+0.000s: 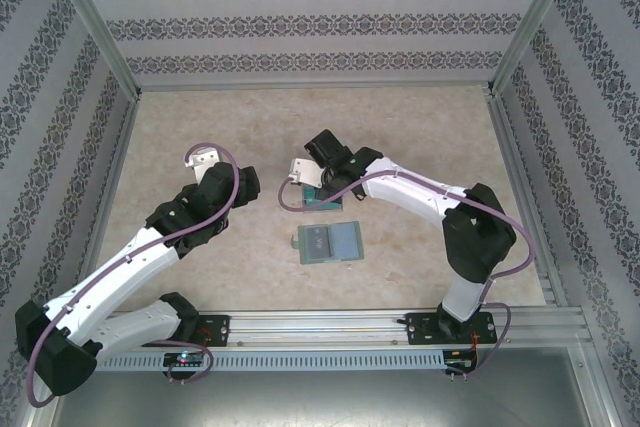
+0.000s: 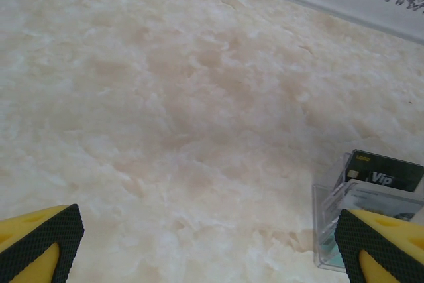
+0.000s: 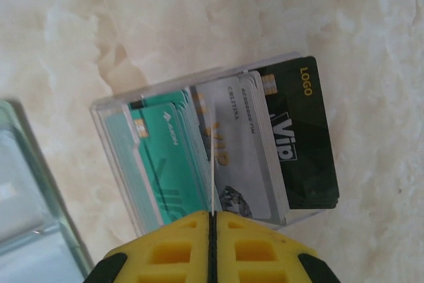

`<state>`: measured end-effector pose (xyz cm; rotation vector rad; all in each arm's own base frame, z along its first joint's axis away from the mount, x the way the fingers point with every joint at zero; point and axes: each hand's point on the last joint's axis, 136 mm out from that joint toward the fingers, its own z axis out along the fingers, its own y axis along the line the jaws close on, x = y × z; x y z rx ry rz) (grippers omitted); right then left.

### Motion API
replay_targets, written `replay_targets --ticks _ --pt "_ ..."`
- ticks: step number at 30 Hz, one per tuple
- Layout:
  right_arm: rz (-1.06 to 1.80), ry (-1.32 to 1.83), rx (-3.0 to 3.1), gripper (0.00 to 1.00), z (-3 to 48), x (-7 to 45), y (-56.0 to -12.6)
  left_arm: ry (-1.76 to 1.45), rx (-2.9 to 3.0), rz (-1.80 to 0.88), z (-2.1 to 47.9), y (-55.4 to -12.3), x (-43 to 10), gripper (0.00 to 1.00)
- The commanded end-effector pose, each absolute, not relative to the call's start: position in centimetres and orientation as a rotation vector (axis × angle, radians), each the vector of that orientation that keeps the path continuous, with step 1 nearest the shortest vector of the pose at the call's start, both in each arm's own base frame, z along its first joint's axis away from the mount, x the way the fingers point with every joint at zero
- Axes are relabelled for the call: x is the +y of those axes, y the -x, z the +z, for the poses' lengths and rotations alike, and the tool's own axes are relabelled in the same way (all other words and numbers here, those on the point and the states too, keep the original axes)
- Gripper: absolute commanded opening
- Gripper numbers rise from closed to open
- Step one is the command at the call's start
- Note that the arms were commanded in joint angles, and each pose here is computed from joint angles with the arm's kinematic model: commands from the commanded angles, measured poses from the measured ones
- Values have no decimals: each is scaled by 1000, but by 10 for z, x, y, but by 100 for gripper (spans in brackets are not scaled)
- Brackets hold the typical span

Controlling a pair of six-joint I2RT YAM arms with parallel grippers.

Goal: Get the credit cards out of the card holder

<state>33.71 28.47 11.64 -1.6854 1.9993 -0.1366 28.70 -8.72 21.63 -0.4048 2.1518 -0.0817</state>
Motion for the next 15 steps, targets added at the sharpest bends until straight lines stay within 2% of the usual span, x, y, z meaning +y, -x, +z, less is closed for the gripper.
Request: replay_targets --ticks 1,15 --pt "-266 1730 1896 0 130 286 -353 431 2157 -22 211 -283 -74 100" --pt "-187 1791 1915 0 106 299 -348 462 2177 -19 201 -290 -72 100"
